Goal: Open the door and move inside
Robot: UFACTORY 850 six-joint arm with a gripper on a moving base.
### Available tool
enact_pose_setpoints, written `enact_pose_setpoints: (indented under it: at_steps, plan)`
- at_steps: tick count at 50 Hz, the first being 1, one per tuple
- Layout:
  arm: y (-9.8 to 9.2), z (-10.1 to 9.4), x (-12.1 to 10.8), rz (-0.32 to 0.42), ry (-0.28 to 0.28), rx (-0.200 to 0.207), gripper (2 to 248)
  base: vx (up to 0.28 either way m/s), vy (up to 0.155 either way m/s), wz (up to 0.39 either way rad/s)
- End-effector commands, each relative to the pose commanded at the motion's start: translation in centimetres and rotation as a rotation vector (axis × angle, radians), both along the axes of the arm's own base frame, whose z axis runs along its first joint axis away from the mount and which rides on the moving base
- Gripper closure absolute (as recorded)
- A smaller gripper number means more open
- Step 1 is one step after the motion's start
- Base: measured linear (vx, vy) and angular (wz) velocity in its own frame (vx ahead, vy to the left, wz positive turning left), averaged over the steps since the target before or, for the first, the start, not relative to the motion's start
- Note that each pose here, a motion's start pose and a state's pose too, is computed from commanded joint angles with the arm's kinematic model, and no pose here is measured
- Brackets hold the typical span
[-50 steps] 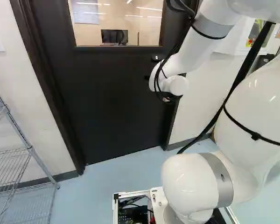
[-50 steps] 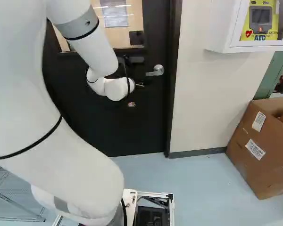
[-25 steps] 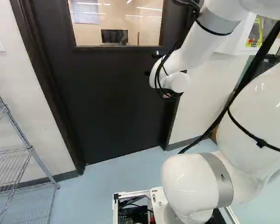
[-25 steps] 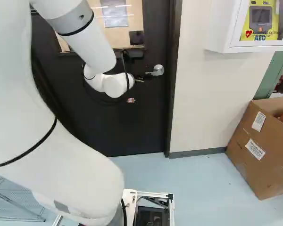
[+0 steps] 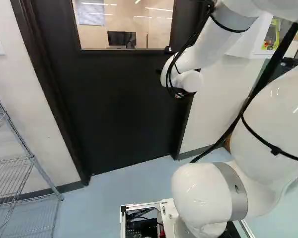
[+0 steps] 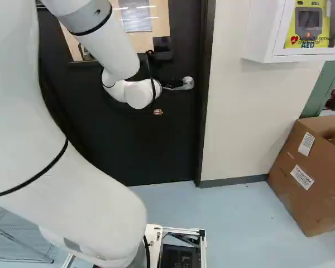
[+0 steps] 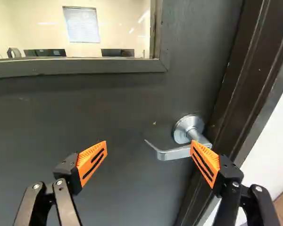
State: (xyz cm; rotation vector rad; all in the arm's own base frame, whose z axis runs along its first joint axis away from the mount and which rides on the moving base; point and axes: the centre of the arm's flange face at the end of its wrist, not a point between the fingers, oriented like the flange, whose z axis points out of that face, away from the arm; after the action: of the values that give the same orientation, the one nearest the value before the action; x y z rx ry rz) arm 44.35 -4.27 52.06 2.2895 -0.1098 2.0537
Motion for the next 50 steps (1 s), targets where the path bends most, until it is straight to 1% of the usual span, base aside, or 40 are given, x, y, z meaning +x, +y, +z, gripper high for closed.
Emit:
enact_pose_setpoints:
  at_steps: [7, 13, 19, 38, 50]
  plan:
    - [-0.4, 0.7, 0.9, -0.006, -0.013, -0.001, 3, 0.000, 0.000, 0.000]
    - [-0.6, 0.5, 1.7, -0.010, -0.008, -0.001, 3, 0.000, 0.000, 0.000]
    - [-0.8, 0.0, 2.4, -0.013, 0.003, 0.000, 3, 0.000, 0.000, 0.000]
    - [-0.9, -2.0, 3.1, -0.013, 0.045, 0.005, 3, 0.000, 0.000, 0.000]
    - [-1.0, -3.3, 4.8, -0.010, 0.070, 0.007, 3, 0.000, 0.000, 0.000]
